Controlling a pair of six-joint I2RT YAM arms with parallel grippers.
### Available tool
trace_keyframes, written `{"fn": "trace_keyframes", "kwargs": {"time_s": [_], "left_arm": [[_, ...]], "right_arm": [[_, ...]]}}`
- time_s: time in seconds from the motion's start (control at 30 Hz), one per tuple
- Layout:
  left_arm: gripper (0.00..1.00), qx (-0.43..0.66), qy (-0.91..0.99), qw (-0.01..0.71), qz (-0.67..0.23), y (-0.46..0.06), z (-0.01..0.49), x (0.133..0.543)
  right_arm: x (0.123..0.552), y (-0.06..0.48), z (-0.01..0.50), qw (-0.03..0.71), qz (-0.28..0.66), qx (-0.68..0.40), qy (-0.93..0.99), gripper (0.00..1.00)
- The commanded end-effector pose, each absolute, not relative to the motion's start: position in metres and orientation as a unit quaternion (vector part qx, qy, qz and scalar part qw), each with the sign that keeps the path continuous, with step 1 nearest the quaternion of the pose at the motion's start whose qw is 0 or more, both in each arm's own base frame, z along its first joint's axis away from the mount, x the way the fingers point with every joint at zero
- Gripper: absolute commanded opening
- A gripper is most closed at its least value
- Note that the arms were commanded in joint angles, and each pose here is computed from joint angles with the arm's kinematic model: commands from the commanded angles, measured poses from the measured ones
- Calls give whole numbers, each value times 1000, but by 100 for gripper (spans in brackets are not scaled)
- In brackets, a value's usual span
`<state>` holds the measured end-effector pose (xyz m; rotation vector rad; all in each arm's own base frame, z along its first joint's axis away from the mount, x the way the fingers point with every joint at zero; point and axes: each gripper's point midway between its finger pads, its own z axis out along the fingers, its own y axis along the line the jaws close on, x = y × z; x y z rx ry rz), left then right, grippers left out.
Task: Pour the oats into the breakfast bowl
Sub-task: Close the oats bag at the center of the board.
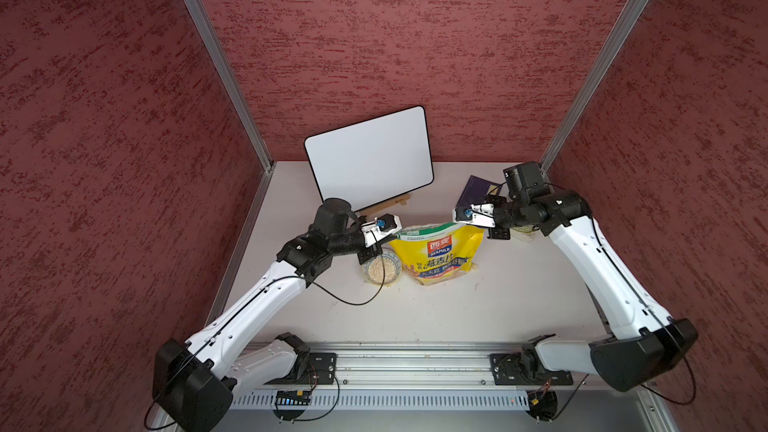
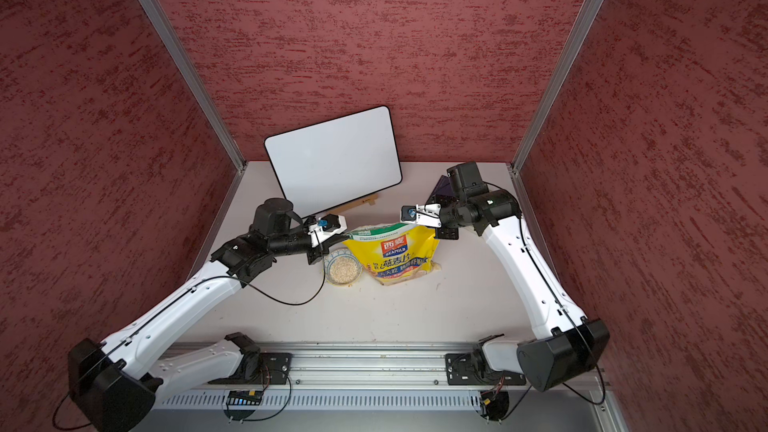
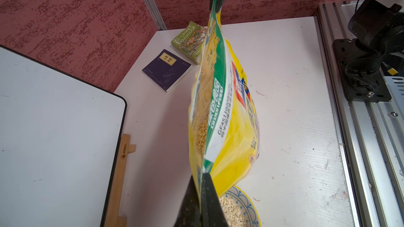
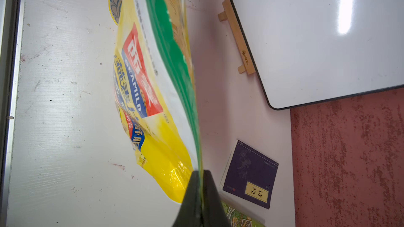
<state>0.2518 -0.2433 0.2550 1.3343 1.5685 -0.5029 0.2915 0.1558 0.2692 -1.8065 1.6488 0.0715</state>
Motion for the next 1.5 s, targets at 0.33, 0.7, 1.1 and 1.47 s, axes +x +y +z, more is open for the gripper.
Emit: {"fn": "trace_keyframes", "kwargs": {"time_s": [0.33, 0.7, 1.1, 1.47], "left_arm": [[2, 525, 656, 520, -152, -227, 266, 263], [84, 565, 611, 511, -217, -270, 279, 260], [88, 595, 594, 467, -275, -321, 277, 257], [53, 582, 622, 455, -258, -327, 269, 267]], "right_arm": [[291, 144, 287, 372, 21, -669, 643, 0], [283, 159, 299, 391, 34, -682, 617, 0], [287, 159, 294, 387, 32, -679, 623, 0], [291, 155, 291, 382, 19, -672, 634, 0]]}}
